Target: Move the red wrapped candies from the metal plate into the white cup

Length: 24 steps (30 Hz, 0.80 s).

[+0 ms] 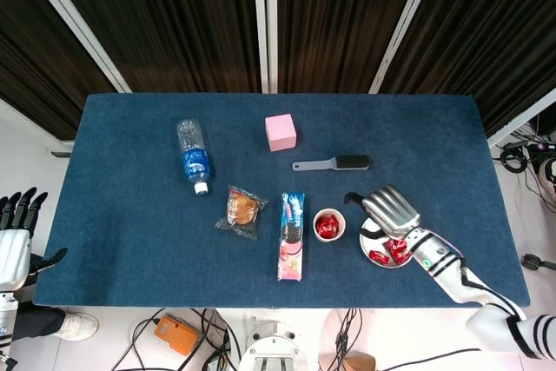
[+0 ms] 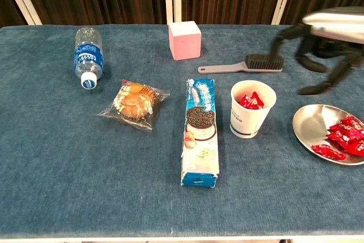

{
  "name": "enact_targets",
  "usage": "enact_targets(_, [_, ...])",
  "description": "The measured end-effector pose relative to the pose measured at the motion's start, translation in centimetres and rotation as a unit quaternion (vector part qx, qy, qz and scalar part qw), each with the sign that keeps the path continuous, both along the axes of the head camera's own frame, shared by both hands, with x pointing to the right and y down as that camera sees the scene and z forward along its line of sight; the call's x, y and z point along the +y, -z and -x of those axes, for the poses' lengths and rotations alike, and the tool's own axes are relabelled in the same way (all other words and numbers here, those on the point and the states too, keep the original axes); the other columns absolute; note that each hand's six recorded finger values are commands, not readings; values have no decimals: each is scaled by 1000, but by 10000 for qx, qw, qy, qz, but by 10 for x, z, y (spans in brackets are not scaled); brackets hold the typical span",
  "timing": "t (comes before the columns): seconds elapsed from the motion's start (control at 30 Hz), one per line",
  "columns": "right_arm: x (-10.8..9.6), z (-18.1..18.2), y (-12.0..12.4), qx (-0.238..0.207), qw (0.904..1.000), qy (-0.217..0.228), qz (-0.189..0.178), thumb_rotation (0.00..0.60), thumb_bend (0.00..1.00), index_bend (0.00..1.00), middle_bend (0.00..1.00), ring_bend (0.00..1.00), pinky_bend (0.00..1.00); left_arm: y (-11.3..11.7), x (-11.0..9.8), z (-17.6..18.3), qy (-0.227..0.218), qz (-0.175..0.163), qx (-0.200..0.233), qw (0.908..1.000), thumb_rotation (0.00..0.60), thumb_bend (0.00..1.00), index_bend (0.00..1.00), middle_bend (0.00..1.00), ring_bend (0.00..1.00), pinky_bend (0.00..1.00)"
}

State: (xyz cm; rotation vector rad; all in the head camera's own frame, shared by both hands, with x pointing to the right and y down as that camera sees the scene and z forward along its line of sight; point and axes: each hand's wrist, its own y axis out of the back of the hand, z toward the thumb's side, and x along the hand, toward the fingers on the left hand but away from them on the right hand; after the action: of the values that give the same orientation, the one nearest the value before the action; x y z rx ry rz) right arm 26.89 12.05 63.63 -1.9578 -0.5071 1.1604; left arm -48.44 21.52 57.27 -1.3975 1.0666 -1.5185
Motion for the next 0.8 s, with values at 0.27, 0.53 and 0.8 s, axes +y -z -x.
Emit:
enact_targets(0.27, [28,-71,-17,1026,9931,-367,432,600,325,462,862,1000,1000,-4,0,-5,-51,21,50,10000,600,20,84,14,0,0])
enact_targets(0.53, [36,-87,-39,1398,9868,-381,727,600,325,476,862,1000,1000,-2,0,-7,-66,2,47,10000,600,20,84,14,0,0])
enact_targets(0.8, [34,-76,-53,1417,9860,-186,864,600,328,482,862,1000,1000,-1,1,-4,-14,13,12,10000,600,20,83,14,0,0])
